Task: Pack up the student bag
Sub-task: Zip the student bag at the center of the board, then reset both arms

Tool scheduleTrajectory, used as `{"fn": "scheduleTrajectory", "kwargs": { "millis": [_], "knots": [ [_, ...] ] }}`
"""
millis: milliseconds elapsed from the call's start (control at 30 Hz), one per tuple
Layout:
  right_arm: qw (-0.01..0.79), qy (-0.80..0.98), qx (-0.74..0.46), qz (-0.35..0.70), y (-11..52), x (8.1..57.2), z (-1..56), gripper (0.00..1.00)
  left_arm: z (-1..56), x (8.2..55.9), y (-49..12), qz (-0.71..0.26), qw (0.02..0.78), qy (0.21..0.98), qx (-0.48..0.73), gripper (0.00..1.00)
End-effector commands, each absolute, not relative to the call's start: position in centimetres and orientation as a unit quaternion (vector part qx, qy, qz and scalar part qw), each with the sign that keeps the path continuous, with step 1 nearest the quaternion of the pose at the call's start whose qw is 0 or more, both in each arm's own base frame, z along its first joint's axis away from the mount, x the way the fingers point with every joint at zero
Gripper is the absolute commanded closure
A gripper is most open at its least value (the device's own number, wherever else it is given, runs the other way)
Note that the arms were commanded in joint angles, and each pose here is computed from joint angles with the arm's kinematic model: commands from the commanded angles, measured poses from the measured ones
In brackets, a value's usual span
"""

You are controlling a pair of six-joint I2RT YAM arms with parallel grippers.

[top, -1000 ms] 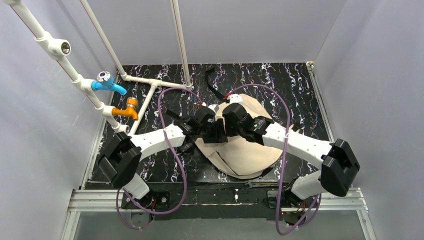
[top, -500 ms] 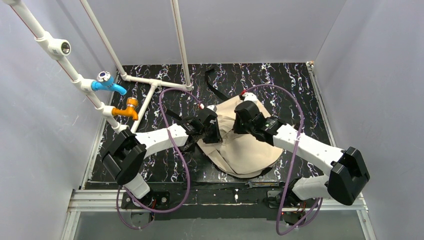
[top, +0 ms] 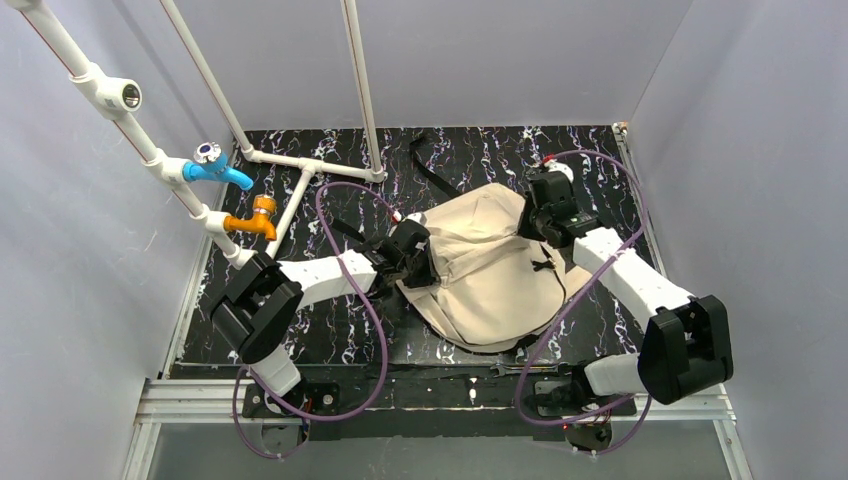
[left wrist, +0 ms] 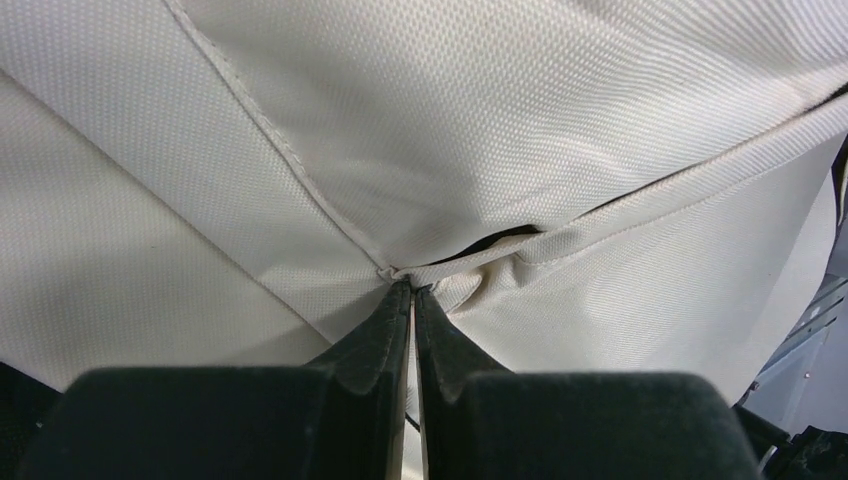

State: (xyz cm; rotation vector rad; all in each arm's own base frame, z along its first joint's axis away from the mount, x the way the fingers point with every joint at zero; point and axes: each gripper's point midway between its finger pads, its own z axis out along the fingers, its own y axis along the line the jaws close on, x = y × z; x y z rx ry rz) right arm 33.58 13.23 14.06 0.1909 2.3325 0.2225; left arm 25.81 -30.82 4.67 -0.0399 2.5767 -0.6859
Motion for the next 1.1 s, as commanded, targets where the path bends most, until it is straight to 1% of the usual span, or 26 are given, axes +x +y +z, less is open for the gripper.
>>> {"fn": "scheduleTrajectory", "kwargs": {
  "millis": [0,133,233,267,333,367,433,467,500,533,600,700,733,800,900,1000,1067],
  "knots": [
    [0.469,0.875,0.12,0.012,6.8,38.4,18.3,0.99,0.5,24.1,-24.4,-0.111,0.195,0.974,-0.011,0.96],
    [0.475,0.874,0.102,0.015,6.7,39.3,19.1,0.99,2.8,25.2,-25.4,-0.126,0.211,0.969,-0.004,0.89],
    [0.47,0.879,0.078,0.029,7.0,39.8,19.7,0.99,5.3,25.8,-26.5,-0.148,0.225,0.963,0.018,0.79],
    [0.46,0.885,0.072,0.025,7.0,39.8,19.7,0.95,6.4,25.9,-27.0,-0.16,0.228,0.96,0.029,0.76],
    [0.435,0.898,0.061,0.015,6.9,39.3,19.4,0.67,9.0,25.9,-27.7,-0.186,0.237,0.952,0.054,0.65],
    [0.424,0.904,0.06,0.006,6.6,38.8,19.5,0.54,10.5,25.7,-28.1,-0.203,0.243,0.947,0.061,0.56],
    [0.416,0.908,0.054,0.002,6.4,37.9,20.0,0.3,13.6,24.4,-29.2,-0.253,0.237,0.934,0.088,0.46],
    [0.413,0.909,0.051,0.002,6.3,37.4,20.5,0.21,15.6,23.9,-29.7,-0.28,0.239,0.924,0.1,0.44],
    [0.403,0.914,0.047,-0.002,6.1,36.5,20.9,0.15,17.2,23.1,-30.0,-0.305,0.236,0.916,0.114,0.42],
    [0.401,0.915,0.045,-0.004,6.0,36.0,21.6,0.12,18.9,22.3,-30.3,-0.329,0.238,0.905,0.125,0.39],
    [0.402,0.915,0.037,0.01,6.2,35.0,23.3,0.07,22.3,20.5,-30.6,-0.381,0.24,0.881,0.148,0.36],
    [0.422,0.903,0.014,0.086,8.5,33.3,27.1,0.02,28.4,17.6,-30.0,-0.446,0.264,0.834,0.19,0.29],
    [0.429,0.897,0.011,0.107,9.0,32.6,28.4,0.02,30.2,16.6,-29.5,-0.461,0.275,0.819,0.203,0.25],
    [0.447,0.885,0.018,0.13,9.1,30.9,30.9,0.01,33.6,15.0,-27.8,-0.472,0.312,0.794,0.223,0.17],
    [0.478,0.864,0.025,0.158,9.2,28.9,34.2,0.02,37.9,13.1,-24.7,-0.467,0.379,0.761,0.242,0.11],
    [0.512,0.841,0.026,0.174,9.0,27.1,36.8,0.02,41.3,11.6,-21.3,-0.453,0.449,0.732,0.238,0.03],
    [0.535,0.827,0.032,0.171,8.3,26.0,38.4,0.02,43.4,10.6,-18.9,-0.445,0.496,0.709,0.229,0.02]
  ]
}}
